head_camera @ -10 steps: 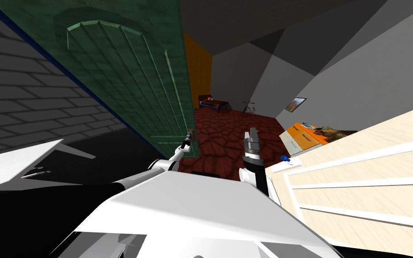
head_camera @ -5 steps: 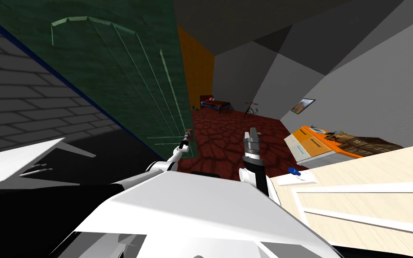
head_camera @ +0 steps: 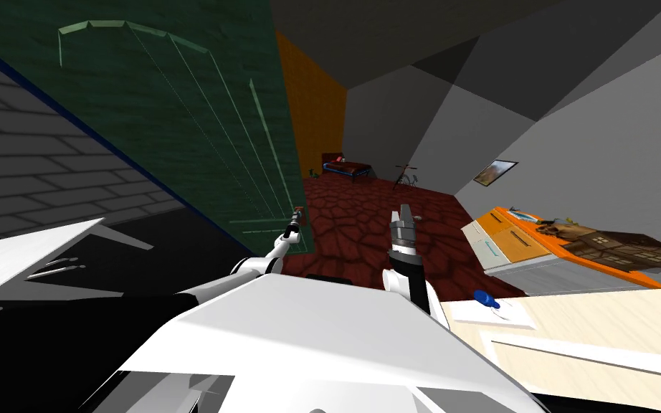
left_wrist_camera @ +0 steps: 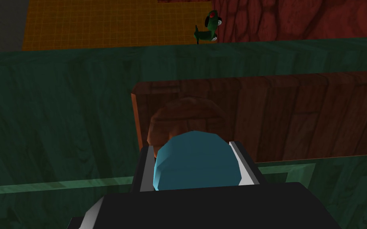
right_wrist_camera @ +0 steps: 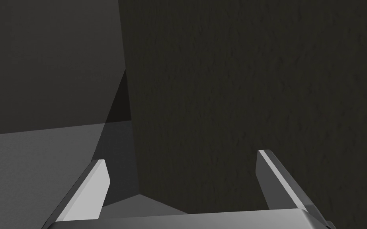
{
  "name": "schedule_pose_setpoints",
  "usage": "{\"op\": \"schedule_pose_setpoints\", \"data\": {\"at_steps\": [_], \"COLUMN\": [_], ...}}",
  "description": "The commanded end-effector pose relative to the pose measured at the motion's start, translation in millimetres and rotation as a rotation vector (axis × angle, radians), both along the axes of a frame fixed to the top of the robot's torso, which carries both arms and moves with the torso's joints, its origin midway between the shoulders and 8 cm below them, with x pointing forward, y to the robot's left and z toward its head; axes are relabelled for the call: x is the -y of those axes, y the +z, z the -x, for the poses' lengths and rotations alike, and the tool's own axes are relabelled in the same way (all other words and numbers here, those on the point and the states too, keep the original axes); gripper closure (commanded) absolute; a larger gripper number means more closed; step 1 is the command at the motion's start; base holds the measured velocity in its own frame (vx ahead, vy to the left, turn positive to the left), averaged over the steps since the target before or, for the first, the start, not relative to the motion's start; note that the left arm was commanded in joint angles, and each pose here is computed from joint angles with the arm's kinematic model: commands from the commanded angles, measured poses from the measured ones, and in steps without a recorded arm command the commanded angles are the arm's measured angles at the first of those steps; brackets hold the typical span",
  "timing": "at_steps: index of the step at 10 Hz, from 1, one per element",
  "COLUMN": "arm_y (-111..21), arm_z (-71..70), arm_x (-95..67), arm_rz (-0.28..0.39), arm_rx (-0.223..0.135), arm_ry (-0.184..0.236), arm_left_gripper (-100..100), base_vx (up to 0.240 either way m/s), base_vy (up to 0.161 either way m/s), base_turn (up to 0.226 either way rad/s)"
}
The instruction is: Push the door open
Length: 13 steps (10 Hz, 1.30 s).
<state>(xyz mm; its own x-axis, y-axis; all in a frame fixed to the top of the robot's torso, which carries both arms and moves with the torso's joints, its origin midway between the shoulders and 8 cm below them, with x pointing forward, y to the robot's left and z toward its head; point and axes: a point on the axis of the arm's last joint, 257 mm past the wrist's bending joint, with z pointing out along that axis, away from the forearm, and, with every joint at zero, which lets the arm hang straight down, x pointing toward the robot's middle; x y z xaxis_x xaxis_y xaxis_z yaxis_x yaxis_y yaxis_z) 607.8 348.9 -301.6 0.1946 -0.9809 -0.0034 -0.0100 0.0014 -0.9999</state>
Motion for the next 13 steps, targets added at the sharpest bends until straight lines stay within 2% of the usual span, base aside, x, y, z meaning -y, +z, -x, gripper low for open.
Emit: {"op": "schedule_pose_setpoints", "data": {"at_steps": [1,5,6,7,13], "arm_y": [4.7,5.4,1.8,4.1,4.5], "arm_z": [-0.2,3.8,4.7,7.5,19.8], "arm_x": [-14.3,-34.4,-33.1,-46.9,-85.9], "arm_rz": [-0.003,0.001,-0.001,-0.002,0.0], "arm_rx": [0.01,0.01,0.0,0.006,0.008], "arm_ry": [0.023,0.061,0.059,0.083,0.156], "arm_left_gripper": [100,100,100,100,100], "base_vx": [0.16,0.167,0.072,0.16,0.205], "base_vy": [-0.119,-0.106,-0.04,-0.037,-0.064], "base_turn": [0.071,0.058,0.047,0.062,0.055]}}
